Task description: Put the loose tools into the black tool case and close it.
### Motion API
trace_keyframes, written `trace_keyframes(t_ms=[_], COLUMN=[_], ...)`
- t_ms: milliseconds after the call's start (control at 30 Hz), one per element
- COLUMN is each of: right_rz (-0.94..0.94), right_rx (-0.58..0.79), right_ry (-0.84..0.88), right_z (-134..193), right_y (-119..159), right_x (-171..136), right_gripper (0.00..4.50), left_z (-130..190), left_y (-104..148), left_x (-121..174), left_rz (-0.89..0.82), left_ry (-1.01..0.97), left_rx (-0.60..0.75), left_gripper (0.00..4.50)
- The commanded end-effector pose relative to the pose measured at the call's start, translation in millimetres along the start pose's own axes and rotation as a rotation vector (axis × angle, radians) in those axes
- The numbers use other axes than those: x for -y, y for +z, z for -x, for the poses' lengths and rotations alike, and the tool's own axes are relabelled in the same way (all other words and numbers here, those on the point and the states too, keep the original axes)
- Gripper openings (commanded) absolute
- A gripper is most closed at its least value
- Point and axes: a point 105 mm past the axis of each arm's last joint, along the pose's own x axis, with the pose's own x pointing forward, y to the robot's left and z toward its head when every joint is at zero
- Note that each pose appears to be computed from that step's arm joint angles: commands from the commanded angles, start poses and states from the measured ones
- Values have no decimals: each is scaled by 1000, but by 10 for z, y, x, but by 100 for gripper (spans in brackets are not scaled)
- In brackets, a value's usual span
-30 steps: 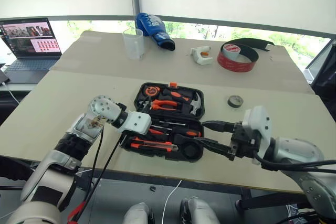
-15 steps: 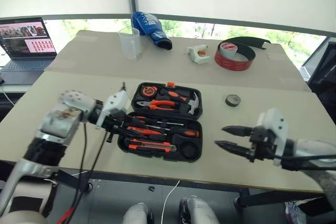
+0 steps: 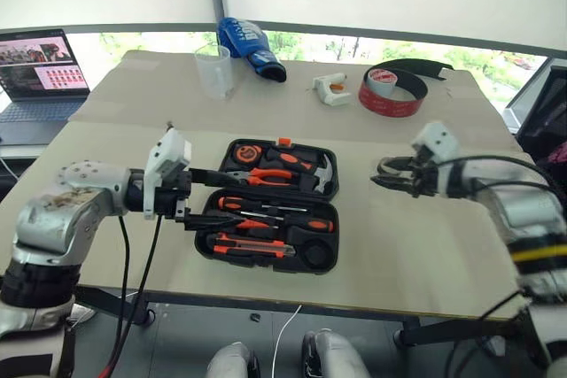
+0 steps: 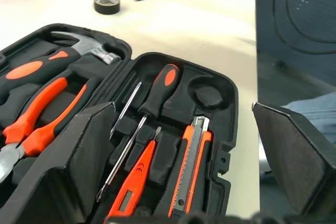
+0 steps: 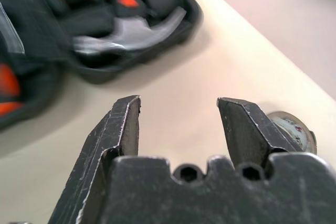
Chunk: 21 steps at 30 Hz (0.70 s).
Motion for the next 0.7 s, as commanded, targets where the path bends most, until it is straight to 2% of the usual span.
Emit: trace_keyframes(t_ms=[33, 300, 333, 433, 467, 600, 700], right_rz=[31, -3, -10, -13, -18, 2, 37], right_rx=[-70, -134, -148, -143, -135, -109, -78], right_ry=[-74, -123, -132, -134, -133, -131, -102], right_z=[-91, -232, -249, -282, -287, -276, -259], right_y=[-100, -248, -285, -304, -295, -255, -179], right_x=[207, 306, 306, 294, 293, 305, 291], right_gripper=[330, 330, 280, 183, 163, 11, 5], left_z=[48, 69, 71, 71, 70, 65, 43], left_y=[91, 56, 48, 44, 44, 45, 17], left_x=[25, 50, 50, 52, 52, 42, 36], left_rz=[-54, -68, -70, -75, -76, -82, -93], left_ry=[54, 96, 102, 109, 109, 106, 90], left_rx=[12, 1, -2, -5, -5, -9, -26], left_gripper=[450, 450, 450, 450, 450, 450, 450])
